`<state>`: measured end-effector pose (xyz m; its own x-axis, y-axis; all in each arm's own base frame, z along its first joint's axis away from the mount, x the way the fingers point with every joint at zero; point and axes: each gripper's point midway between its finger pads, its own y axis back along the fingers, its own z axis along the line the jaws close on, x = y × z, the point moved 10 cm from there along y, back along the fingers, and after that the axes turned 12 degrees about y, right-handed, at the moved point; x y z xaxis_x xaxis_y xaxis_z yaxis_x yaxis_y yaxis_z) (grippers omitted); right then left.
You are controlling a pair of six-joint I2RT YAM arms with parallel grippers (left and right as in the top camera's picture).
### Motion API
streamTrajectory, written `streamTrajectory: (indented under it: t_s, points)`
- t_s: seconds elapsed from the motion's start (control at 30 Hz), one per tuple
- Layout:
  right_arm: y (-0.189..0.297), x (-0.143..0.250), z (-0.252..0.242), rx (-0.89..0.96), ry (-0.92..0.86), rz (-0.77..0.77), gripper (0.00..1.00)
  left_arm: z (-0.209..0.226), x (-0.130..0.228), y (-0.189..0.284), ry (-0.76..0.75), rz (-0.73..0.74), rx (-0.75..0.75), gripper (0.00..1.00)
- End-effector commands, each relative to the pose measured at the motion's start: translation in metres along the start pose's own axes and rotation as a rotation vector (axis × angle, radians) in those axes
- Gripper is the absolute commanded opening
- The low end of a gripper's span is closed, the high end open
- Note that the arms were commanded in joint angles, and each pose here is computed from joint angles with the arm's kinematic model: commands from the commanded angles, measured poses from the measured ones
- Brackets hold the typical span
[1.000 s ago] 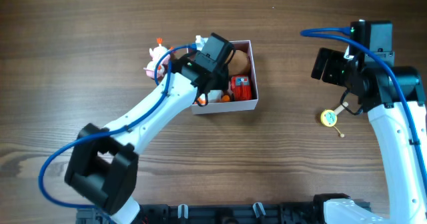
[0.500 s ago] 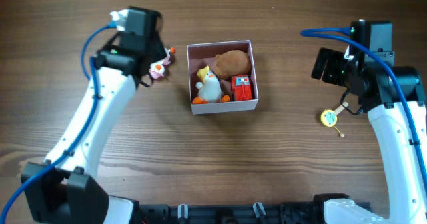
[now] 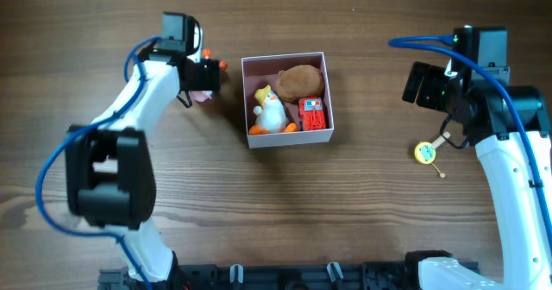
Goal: Pack container
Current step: 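Release the duck and grasp the small white-pink chick toy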
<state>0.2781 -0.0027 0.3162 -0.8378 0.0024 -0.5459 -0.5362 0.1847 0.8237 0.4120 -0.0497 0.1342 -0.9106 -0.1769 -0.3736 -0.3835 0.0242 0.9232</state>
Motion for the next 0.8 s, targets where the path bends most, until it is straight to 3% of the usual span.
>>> streamTrajectory:
  t_s: [0.0, 0.1, 0.17, 0.2, 0.3, 0.43, 0.6, 0.77]
  points:
    - [-0.002, 0.001, 0.000, 0.000, -0.016, 0.007, 1.00, -0.002, 0.004, -0.022, -0.046, 0.046, 0.027, 0.83]
    - [-0.002, 0.001, 0.000, 0.000, -0.016, 0.007, 1.00, -0.003, 0.005, -0.024, -0.048, 0.048, 0.027, 0.75]
    - [-0.002, 0.001, 0.000, 0.000, -0.015, 0.007, 1.00, -0.004, 0.002, -0.022, -0.059, 0.033, 0.033, 0.50]
    - [-0.002, 0.001, 0.000, 0.000, -0.015, 0.007, 1.00, -0.004, 0.002, -0.022, -0.067, 0.030, 0.033, 0.27]
    - [-0.002, 0.001, 0.000, 0.000, -0.016, 0.007, 1.00, -0.004, 0.001, -0.022, -0.067, 0.027, 0.034, 0.05]
    - [-0.002, 0.001, 0.000, 0.000, -0.016, 0.007, 1.00, -0.012, -0.007, 0.002, -0.073, -0.026, 0.057, 0.04]
    - [-0.002, 0.001, 0.000, 0.000, -0.015, 0.007, 1.00, -0.044, -0.018, 0.097, -0.061, -0.234, 0.180, 0.04]
    - [-0.002, 0.001, 0.000, 0.000, -0.015, 0.007, 1.00, -0.087, 0.003, 0.174, -0.113, -0.364, 0.326, 0.04]
